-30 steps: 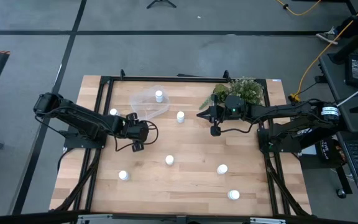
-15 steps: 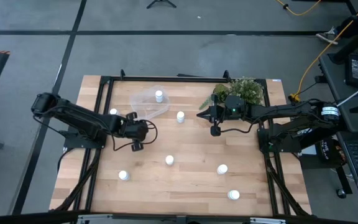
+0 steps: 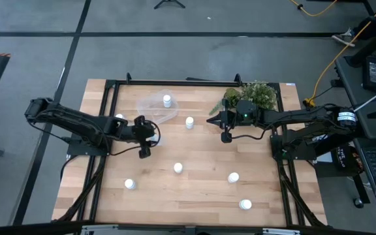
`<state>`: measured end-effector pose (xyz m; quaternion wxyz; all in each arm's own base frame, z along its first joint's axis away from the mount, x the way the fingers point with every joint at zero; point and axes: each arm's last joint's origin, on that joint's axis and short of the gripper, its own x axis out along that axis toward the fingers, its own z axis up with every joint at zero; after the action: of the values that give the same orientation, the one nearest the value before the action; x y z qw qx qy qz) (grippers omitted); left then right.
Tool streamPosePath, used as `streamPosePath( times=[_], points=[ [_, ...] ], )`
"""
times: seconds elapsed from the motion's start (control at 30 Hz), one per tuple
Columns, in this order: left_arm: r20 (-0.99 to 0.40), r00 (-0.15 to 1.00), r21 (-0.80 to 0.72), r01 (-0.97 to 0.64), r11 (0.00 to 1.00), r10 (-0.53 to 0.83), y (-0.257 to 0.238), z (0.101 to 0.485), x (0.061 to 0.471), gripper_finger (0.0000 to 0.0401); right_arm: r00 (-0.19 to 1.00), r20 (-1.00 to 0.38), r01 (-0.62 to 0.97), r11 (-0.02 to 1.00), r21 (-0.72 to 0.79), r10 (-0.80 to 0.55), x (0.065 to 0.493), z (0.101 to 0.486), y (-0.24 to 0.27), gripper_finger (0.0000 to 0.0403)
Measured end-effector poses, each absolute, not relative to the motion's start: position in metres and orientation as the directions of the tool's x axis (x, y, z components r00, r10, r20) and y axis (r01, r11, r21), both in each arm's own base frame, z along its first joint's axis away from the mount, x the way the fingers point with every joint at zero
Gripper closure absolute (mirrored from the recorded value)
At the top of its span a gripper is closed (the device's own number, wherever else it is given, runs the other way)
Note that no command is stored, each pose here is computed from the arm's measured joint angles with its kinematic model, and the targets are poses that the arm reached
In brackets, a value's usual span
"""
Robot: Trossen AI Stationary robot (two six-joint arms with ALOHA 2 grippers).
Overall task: Pick and place pill bottles into a basket
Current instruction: Put the white medicine bottle into the transparent bin
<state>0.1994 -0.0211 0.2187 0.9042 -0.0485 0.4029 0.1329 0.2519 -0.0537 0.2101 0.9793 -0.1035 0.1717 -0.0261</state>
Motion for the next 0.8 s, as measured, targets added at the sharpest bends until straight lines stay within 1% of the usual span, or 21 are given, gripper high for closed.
streamPosePath(
  times=[0.17, 0.33, 0.47, 0.63, 0.8],
  points=[
    [-0.643, 0.745, 0.024, -0.212, 0.977, 0.178, -0.022, 0.233, 0.204, 0.0244, 0.939, -0.331, 0.016, 0.977, -0.212, -0.087, 0.252, 0.210, -0.054, 0.0384],
    [-0.585, 0.788, 0.064, -0.190, 0.980, 0.191, -0.019, 0.239, 0.207, 0.0244, 0.940, -0.331, 0.016, 0.977, -0.212, -0.087, 0.252, 0.210, -0.054, 0.0384],
    [-0.558, 0.795, 0.055, -0.253, 0.966, 0.240, -0.006, 0.242, 0.210, 0.0244, 0.940, -0.329, 0.016, 0.977, -0.212, -0.087, 0.252, 0.210, -0.054, 0.0384],
    [-0.558, 0.768, 0.069, -0.335, 0.940, 0.315, 0.018, 0.242, 0.209, 0.0244, 0.946, -0.312, 0.020, 0.976, -0.216, -0.088, 0.253, 0.212, -0.054, 0.0384],
    [-0.568, 0.746, 0.084, -0.367, 0.927, 0.347, 0.040, 0.242, 0.207, 0.0244, 0.946, -0.311, 0.020, 0.976, -0.218, -0.089, 0.253, 0.212, -0.054, 0.0384]
  ],
)
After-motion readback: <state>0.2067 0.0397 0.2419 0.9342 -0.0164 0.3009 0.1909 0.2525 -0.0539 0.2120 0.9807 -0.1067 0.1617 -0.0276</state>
